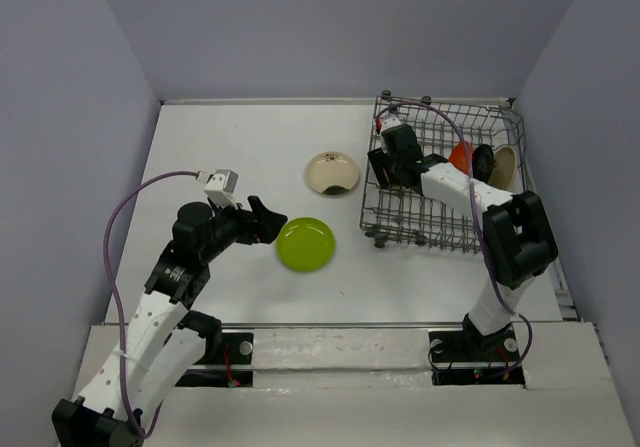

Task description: Load the plates into the dish rack

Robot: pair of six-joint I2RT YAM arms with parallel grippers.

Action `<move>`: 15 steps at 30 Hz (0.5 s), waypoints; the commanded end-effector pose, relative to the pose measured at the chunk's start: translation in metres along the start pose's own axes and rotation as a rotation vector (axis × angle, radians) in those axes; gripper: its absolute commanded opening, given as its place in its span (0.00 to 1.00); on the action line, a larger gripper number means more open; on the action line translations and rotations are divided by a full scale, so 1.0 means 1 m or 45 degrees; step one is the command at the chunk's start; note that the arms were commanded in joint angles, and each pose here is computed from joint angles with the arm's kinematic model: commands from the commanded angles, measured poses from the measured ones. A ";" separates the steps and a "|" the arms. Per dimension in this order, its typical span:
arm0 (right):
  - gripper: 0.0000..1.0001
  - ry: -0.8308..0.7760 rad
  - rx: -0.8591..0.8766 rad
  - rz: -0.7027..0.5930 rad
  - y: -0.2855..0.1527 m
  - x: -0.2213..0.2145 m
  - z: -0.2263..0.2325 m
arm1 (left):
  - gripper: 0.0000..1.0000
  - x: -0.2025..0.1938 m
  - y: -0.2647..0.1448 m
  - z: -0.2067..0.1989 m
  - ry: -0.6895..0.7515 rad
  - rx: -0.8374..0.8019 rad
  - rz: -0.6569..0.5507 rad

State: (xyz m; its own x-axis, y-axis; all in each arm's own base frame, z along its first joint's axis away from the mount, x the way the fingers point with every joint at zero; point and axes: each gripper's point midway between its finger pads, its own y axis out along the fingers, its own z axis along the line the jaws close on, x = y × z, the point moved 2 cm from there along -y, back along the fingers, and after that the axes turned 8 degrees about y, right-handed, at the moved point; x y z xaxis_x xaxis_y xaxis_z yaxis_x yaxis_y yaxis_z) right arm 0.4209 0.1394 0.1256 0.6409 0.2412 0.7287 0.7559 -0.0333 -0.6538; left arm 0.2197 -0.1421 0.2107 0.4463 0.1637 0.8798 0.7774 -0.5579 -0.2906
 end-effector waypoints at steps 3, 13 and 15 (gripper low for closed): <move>0.85 -0.205 0.130 -0.020 0.009 0.005 0.014 | 0.99 0.019 -0.006 -0.016 0.054 -0.108 -0.090; 0.87 -0.318 0.141 0.021 0.028 0.001 0.015 | 0.99 0.017 -0.008 -0.022 0.063 -0.165 -0.085; 0.87 -0.313 0.137 0.025 0.034 -0.001 0.012 | 0.99 0.018 -0.009 -0.023 0.065 -0.171 -0.089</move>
State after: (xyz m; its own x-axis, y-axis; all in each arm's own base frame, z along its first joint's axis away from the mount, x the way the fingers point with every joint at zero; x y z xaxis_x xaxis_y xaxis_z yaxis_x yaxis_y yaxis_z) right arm 0.4242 0.1471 0.0864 0.6427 0.4588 0.6135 0.6791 0.0294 -0.7335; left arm 0.2108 -0.1499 0.2196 0.4352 0.1602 0.8860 0.7433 -0.6192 -0.2531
